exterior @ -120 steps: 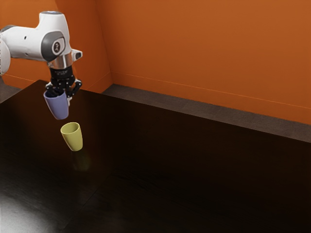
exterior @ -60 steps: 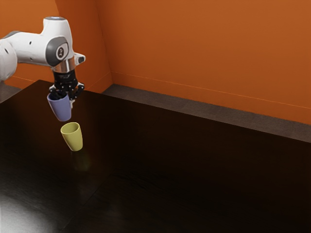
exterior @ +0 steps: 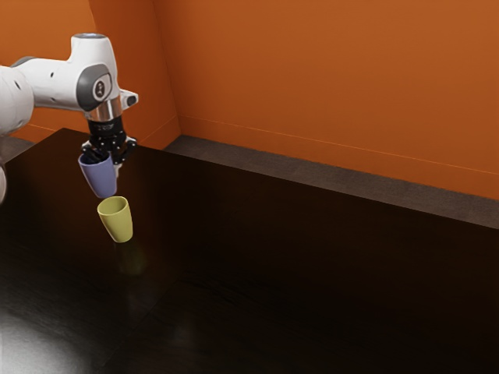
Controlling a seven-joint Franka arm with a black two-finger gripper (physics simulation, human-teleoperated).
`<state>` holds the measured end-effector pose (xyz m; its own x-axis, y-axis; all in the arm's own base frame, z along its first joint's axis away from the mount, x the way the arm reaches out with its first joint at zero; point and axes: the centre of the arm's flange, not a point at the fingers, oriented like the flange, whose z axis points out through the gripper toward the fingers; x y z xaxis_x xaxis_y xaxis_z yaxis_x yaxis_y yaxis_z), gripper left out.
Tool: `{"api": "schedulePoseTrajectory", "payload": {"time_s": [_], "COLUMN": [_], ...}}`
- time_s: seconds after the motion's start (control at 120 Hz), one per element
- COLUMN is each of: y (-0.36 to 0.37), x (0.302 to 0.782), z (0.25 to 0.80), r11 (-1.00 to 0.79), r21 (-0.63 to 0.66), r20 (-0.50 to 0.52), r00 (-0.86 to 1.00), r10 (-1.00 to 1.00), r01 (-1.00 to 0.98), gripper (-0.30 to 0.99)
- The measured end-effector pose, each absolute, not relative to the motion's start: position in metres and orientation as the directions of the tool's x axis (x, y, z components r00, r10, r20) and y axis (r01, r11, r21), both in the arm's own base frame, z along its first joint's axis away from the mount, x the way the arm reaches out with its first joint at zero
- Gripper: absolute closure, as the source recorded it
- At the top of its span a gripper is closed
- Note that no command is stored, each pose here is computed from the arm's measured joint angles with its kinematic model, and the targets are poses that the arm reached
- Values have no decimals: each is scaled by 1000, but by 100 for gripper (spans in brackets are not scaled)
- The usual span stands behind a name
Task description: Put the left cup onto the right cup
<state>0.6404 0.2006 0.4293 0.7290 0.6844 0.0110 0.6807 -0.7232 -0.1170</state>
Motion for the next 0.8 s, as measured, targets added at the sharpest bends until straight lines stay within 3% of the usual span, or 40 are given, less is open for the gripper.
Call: {"api": "schedulePoseTrajectory", "payload": {"time_s": [0.8], "y": [196], "x": [641], "z": [415], "r11": [-722], "r21": [-104], "r20": [-4], "r00": [725], "r10": [688], "r01": [684], "gripper": [78]}}
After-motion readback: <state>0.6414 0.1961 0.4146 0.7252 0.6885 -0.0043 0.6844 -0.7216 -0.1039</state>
